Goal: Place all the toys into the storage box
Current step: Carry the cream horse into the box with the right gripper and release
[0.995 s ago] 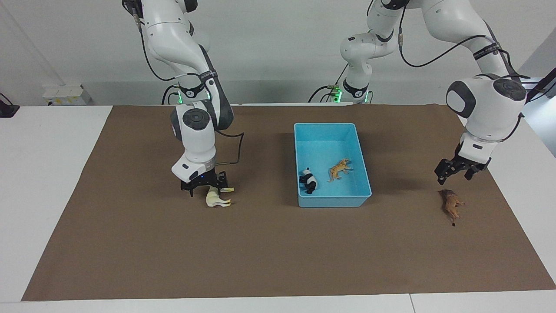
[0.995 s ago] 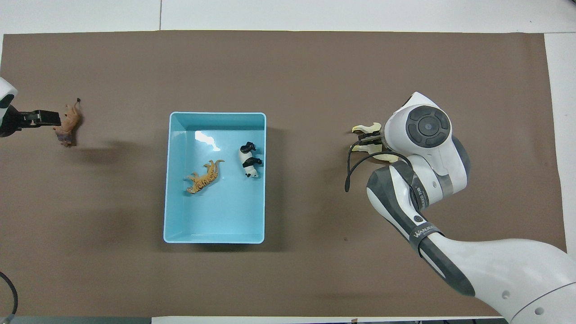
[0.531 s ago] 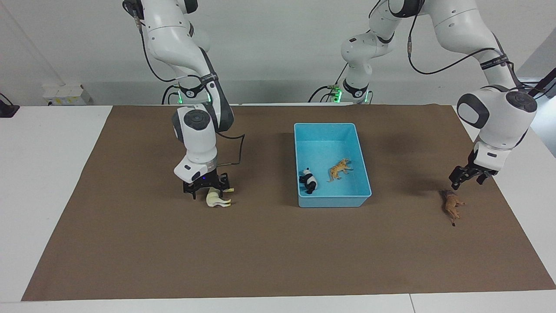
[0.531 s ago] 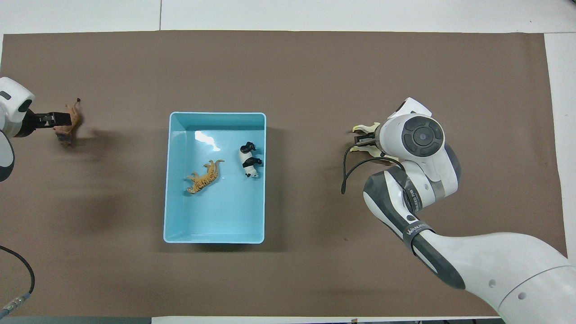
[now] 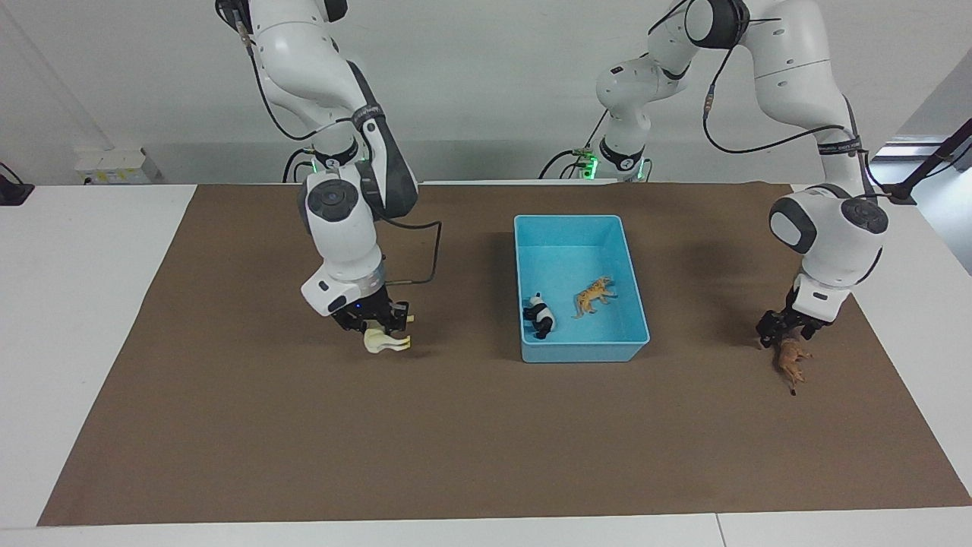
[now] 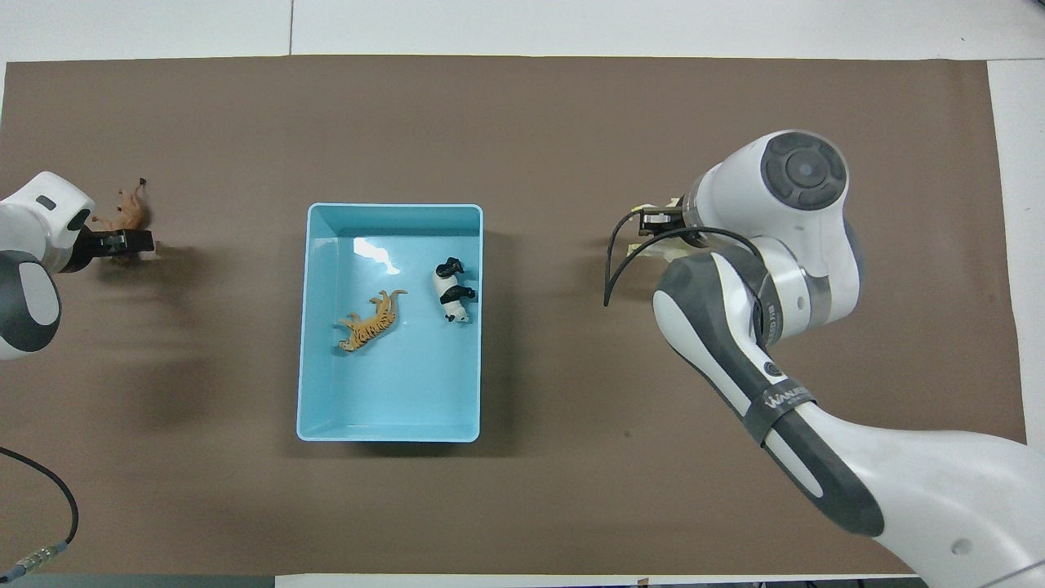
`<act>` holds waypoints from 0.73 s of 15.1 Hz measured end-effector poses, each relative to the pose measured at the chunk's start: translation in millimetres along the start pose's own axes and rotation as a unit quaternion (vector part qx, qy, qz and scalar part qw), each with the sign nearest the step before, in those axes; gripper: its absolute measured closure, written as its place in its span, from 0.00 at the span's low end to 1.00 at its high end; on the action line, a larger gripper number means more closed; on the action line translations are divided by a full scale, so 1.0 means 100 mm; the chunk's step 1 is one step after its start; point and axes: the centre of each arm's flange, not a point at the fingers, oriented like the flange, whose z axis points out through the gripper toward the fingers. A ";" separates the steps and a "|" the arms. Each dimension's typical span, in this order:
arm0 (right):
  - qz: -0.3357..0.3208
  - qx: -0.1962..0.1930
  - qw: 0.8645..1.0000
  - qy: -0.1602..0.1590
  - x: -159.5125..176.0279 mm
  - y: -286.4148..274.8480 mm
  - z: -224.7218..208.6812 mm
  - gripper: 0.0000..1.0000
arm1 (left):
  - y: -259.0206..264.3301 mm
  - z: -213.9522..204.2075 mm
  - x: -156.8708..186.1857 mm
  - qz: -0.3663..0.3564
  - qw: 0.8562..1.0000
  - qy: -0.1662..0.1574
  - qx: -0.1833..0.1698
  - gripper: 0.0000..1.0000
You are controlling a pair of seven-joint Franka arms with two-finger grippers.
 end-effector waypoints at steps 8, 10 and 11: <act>0.230 0.266 0.935 0.050 -0.58 -2.24 -0.82 0.61 | -0.05 -0.08 0.05 -0.003 1.000 0.007 0.002 0.59; 0.257 0.282 0.924 0.040 -0.78 -2.54 -0.53 0.61 | -0.06 -0.14 0.10 -0.004 1.000 0.006 0.002 0.59; 0.262 0.282 0.922 0.036 -0.84 -2.62 -0.39 0.61 | -0.06 -0.19 0.15 -0.003 1.000 0.003 0.002 0.59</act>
